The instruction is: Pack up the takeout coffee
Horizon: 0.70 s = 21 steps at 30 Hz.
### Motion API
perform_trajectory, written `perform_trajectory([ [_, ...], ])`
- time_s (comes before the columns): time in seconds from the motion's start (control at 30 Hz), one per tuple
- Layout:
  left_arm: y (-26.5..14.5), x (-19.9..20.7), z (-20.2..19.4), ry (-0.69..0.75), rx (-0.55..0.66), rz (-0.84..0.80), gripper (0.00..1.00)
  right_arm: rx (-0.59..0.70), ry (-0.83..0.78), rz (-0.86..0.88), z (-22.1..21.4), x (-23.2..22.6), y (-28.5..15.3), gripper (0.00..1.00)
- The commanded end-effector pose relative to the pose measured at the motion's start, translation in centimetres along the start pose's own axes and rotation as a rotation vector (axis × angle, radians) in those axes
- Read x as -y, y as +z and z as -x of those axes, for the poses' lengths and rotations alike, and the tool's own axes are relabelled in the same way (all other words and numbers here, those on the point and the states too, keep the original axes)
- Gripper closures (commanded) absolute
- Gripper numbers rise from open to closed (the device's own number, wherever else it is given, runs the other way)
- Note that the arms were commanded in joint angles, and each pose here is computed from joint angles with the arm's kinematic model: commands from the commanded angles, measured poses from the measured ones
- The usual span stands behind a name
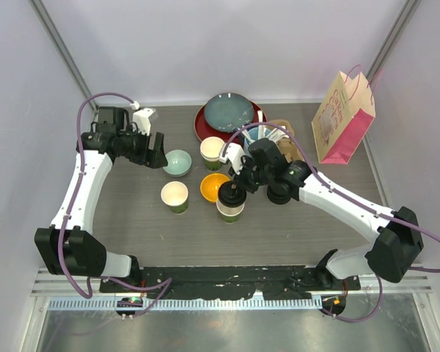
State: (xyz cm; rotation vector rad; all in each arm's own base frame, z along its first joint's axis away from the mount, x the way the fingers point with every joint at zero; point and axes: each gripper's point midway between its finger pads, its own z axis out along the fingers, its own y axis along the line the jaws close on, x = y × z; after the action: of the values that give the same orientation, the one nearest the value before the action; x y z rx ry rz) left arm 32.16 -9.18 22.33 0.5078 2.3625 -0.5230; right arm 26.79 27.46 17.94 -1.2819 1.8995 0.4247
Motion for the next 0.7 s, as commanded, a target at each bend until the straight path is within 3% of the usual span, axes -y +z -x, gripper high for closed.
perform_trajectory([
  [0.0, -1.2, 0.8, 1.6, 0.013, 0.051, -0.006, 0.21, 0.041, 0.034, -0.004, 1.7, -0.5, -0.5, 0.99],
  [0.3, -1.2, 0.8, 1.7, 0.015, 0.048, -0.008, 0.21, -0.058, 0.055, 0.052, -0.5, -1.7, 0.7, 0.99],
  [0.67, -0.9, 0.6, 1.6, 0.019, 0.042, -0.003, 0.21, -0.059, 0.044, 0.076, -0.8, -2.1, 1.5, 0.99],
])
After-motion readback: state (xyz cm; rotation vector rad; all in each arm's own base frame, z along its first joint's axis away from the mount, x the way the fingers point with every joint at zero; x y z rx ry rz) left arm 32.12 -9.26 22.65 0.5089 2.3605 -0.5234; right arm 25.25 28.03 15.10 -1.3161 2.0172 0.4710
